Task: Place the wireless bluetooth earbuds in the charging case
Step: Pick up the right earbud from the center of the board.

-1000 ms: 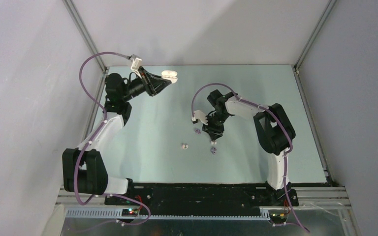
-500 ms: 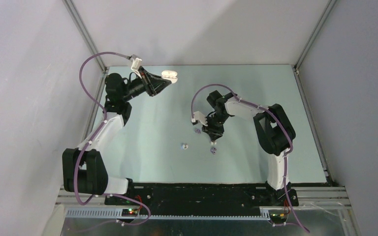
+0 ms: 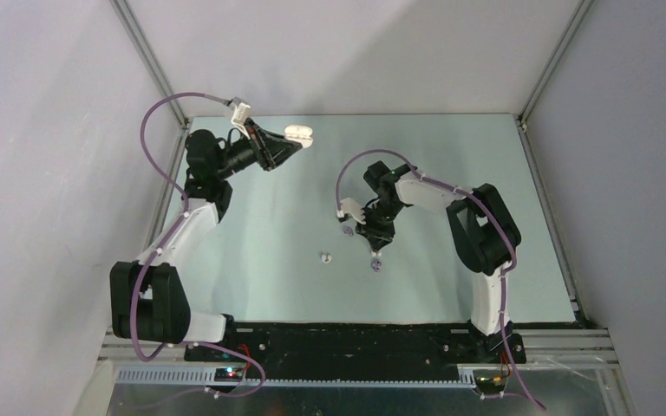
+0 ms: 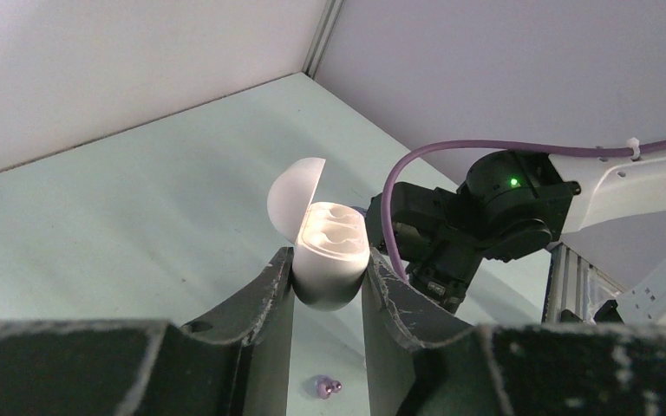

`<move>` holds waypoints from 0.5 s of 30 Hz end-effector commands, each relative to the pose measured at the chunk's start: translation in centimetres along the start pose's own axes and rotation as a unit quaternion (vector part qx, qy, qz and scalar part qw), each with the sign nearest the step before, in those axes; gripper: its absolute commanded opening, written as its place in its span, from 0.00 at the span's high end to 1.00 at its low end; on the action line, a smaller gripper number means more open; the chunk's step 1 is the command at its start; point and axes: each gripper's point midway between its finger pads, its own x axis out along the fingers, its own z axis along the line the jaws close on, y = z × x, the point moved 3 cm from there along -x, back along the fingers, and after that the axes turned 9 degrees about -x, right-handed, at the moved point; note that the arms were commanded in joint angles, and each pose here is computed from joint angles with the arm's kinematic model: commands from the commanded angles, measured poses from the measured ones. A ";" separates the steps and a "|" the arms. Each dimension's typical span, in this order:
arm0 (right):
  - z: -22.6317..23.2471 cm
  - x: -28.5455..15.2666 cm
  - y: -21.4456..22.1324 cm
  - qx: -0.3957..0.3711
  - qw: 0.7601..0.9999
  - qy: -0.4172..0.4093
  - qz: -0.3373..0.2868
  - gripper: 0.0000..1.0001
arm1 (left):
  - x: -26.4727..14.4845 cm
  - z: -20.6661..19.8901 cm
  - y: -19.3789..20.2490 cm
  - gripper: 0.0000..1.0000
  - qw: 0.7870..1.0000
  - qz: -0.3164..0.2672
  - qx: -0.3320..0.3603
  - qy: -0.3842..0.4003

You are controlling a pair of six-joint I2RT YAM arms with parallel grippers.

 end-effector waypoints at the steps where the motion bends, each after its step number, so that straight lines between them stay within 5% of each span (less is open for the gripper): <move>1: 1.1 -0.2 -0.5 -0.002 1.000 -0.008 0.001 0.74 | -0.6 -0.8 -0.6 1.00 1.000 -0.010 0.023 0.006; 15: 1.4 -1.7 -0.9 0.015 1.000 0.004 0.006 1.00 | -0.9 -0.8 -0.1 1.00 1.000 -0.009 0.025 0.006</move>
